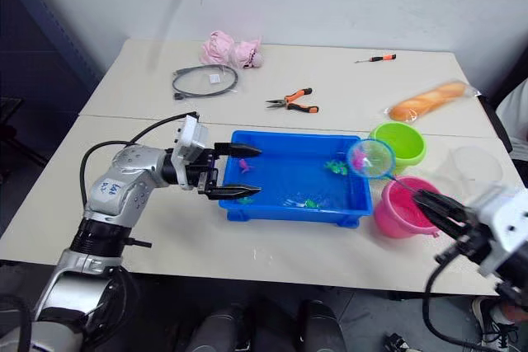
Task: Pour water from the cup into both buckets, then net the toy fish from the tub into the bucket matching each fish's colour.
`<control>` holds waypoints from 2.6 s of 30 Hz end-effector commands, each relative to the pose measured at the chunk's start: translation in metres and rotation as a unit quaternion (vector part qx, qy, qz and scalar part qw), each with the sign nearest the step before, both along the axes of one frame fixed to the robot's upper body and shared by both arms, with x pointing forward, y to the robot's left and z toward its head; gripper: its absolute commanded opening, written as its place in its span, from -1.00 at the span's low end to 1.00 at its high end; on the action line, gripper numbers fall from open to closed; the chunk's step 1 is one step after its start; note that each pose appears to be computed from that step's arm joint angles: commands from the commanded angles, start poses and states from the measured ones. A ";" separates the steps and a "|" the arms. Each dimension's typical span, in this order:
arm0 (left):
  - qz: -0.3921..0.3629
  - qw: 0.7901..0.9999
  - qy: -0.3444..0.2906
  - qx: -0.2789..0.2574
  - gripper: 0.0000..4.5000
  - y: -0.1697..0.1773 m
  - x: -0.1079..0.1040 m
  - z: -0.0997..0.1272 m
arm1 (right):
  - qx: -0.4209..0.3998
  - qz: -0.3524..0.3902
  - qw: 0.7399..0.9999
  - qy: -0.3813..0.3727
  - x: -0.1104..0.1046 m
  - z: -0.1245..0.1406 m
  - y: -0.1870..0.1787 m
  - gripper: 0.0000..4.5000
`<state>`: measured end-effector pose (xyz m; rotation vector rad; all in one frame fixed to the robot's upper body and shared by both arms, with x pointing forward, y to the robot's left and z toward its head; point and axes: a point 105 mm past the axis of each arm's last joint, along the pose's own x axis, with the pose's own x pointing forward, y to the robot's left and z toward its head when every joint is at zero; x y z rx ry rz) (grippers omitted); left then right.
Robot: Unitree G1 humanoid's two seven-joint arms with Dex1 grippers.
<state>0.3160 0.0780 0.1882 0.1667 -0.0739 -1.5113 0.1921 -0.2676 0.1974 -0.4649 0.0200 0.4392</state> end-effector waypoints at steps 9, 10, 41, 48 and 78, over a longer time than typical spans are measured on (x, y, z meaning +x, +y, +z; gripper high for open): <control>-0.036 0.999 -0.014 -0.020 0.99 -0.017 -0.001 0.006 | -0.145 -0.161 0.975 -0.058 -0.045 -0.009 -0.066 -1.00; -0.035 0.999 -0.014 -0.023 0.99 -0.017 -0.001 0.006 | -0.172 -0.156 0.971 -0.062 -0.044 -0.015 -0.066 -1.00; 0.017 0.999 -0.020 -0.035 0.99 -0.007 -0.004 -0.002 | -0.591 -0.046 0.778 -0.206 -0.021 -0.058 -0.043 -1.00; 0.015 0.999 -0.018 -0.036 0.99 -0.009 -0.004 -0.002 | -0.591 -0.051 0.778 -0.205 -0.021 -0.060 -0.040 -1.00; 0.197 0.978 -0.048 0.057 0.99 0.091 0.001 0.005 | -0.011 0.123 0.986 0.115 0.083 -0.026 0.111 -1.00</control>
